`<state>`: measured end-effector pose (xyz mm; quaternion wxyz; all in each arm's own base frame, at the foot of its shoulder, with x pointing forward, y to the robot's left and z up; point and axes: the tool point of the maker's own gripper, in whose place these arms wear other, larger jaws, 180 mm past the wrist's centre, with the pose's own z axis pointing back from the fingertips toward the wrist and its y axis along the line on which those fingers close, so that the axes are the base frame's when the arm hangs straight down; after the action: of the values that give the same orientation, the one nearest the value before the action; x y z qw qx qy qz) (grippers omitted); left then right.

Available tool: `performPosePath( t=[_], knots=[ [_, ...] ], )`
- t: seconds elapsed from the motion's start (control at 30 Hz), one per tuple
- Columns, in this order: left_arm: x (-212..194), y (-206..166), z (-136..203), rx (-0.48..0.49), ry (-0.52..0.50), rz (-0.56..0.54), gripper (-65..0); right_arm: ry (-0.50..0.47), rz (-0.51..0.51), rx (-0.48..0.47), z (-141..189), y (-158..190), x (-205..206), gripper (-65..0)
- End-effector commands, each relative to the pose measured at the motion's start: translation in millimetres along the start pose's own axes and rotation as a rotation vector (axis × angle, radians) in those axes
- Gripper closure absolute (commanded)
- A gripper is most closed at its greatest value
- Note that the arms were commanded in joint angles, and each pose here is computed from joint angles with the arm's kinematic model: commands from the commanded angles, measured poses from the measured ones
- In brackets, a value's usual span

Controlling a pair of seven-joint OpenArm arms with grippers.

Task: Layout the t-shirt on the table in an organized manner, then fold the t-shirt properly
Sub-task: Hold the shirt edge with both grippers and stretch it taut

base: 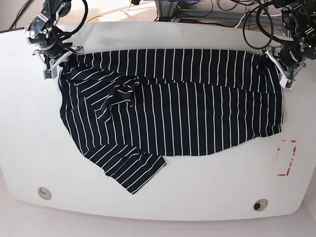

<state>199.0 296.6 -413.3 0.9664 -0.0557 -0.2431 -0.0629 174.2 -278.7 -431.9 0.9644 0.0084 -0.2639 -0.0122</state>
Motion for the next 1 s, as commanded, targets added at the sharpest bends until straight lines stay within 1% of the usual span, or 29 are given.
performPosePath(
  t=[0.0,0.23,0.3,0.33,0.4,0.43,0.53,0.57,0.6,0.77,0.83,0.97],
  knots=[
    [-2.5,13.6,2.1,0.039,0.027,-0.008,-32.6,0.107,0.007,-0.011,-1.3,1.7,-23.7,-10.8],
    [-9.4,19.1,-5.5,0.059,0.045,0.001,-32.4,0.108,0.007,-0.012,-1.2,1.5,-23.8,-10.6],
    [-10.2,20.5,-6.2,0.068,0.048,-0.006,-31.0,0.108,0.007,-0.012,-1.2,1.5,-23.8,-10.5],
    [-10.5,20.6,-6.8,0.072,0.052,-0.013,-29.0,0.108,0.007,-0.012,-1.2,1.5,-23.8,-10.3],
    [-13.0,20.8,-8.1,0.079,0.069,-0.027,-21.7,0.108,0.006,-0.013,-1.1,1.1,-24.0,-10.0],
    [-14.6,21.6,-8.3,0.086,0.079,-0.034,-16.3,0.108,0.006,-0.013,-1.1,1.1,-24.0,-9.4],
    [-18.5,25.2,-7.4,0.105,0.099,-0.043,-5.7,0.108,0.006,-0.013,-1.1,1.1,-24.0,-4.3],
    [-19.2,26.0,-7.2,0.108,0.103,-0.045,-4.4,0.109,0.007,-0.014,-1.0,0.9,-24.1,-2.5],
    [-20.9,26.6,-7.0,0.112,0.11,-0.047,-4.0,0.111,0.01,-0.015,-1.2,1.0,-24.4,-0.2],
    [-21.3,28.9,-4.9,0.122,0.117,-0.056,-3.8,0.112,0.01,-0.016,-1.1,0.8,-24.5,0.0],
    [-30.2,28.0,-3.2,0.12,0.134,-0.057,-3.6,0.117,0.01,-0.018,-0.5,0.1,-27.0,0.0],
    [-27.8,33.0,11.3,0.154,0.133,-0.109,-3.6,0.122,0.011,-0.022,0.5,-1.5,-28.8,0.0]
  ],
)
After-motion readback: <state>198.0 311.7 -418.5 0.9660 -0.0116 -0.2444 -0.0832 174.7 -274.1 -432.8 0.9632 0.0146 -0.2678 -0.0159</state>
